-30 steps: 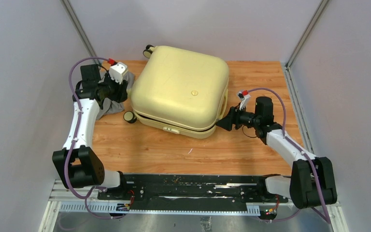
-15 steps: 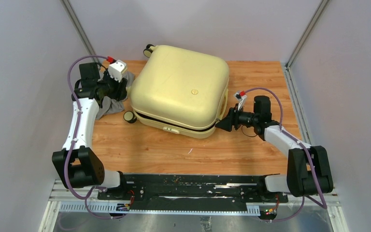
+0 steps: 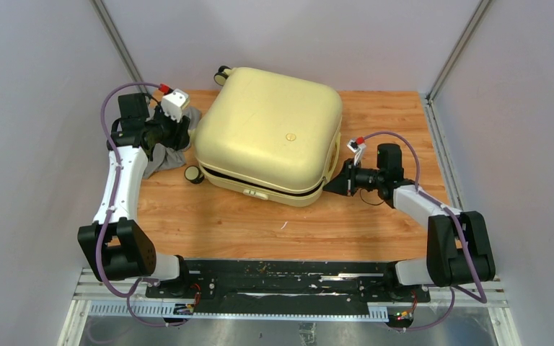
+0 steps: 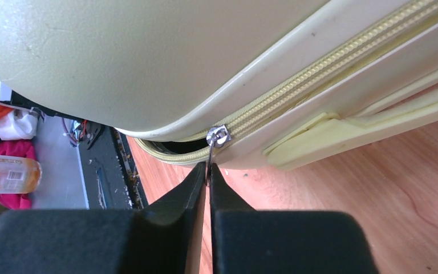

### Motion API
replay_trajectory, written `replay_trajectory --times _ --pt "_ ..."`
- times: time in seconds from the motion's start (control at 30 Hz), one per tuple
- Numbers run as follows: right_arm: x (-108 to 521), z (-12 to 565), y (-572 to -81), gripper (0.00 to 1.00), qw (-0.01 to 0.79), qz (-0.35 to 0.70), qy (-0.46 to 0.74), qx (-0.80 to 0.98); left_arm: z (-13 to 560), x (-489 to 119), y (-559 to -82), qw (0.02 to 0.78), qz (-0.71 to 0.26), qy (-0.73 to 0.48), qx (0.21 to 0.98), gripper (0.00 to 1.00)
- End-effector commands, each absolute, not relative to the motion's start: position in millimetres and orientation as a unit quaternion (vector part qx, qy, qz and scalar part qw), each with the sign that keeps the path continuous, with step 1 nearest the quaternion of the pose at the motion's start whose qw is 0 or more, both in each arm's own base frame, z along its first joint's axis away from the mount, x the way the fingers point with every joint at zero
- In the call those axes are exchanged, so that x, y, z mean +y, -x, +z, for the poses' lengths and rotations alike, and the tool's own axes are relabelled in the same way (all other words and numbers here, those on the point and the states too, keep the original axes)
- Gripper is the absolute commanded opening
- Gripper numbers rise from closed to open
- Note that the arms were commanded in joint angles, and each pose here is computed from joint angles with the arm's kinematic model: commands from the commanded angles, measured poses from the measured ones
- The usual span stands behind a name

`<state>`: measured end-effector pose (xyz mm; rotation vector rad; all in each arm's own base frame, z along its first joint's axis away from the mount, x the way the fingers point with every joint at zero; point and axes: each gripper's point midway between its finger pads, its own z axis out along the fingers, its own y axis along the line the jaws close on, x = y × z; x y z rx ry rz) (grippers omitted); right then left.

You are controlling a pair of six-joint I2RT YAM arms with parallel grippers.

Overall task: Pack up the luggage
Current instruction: Zip the luggage at the center of the board.

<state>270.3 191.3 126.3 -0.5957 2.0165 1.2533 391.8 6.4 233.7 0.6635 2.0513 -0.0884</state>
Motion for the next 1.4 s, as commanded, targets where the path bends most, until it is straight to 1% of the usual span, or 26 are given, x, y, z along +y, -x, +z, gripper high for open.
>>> replay_trajectory --times 0.0,0.07,0.33,0.6,0.67,0.83,0.93,1.07,1.2,1.23,1.27,1.33,1.37 --pt "189 137 -278 0.02 0.347 0.490 0.217 0.770 285 -22 -408 0.553 -0.074 -0.283 0.780 0.00" --pt "189 140 -277 0.00 0.352 0.490 0.210 0.769 289 -27 -406 0.556 -0.088 -0.275 0.779 0.00" --pt "183 147 -275 0.00 0.376 0.469 0.201 0.774 314 -44 -400 0.571 -0.154 -0.233 0.772 0.00" --pt "176 153 -263 0.00 0.388 0.430 0.217 0.786 297 -47 -390 0.558 -0.159 -0.235 0.780 0.00" --pt "181 154 -253 0.00 0.389 0.418 0.238 0.785 293 -47 -388 0.554 -0.160 -0.237 0.782 0.00" --pt "222 155 -202 0.00 0.367 0.410 0.316 0.773 284 -49 -385 0.546 -0.166 -0.240 0.786 0.00" --pt "225 151 -188 0.00 0.358 0.402 0.322 0.779 279 -53 -383 0.540 -0.170 -0.242 0.788 0.00" --pt "208 152 -202 0.00 0.405 0.354 0.296 0.790 273 -58 -379 0.535 -0.172 -0.247 0.790 0.00" --pt "181 147 -221 0.00 0.412 0.308 0.246 0.822 280 -55 -378 0.537 -0.160 -0.253 0.788 0.00" --pt "170 147 -227 0.02 0.415 0.291 0.227 0.832 282 -53 -378 0.538 -0.154 -0.254 0.789 0.00" --pt "160 149 -232 0.12 0.421 0.277 0.208 0.838 286 -51 -379 0.541 -0.150 -0.254 0.787 0.00" --pt "147 159 -241 0.38 0.439 0.271 0.191 0.835 296 -46 -379 0.548 -0.151 -0.249 0.784 0.00" --pt "146 165 -244 0.47 0.448 0.277 0.193 0.828 300 -45 -380 0.550 -0.153 -0.246 0.783 0.00"
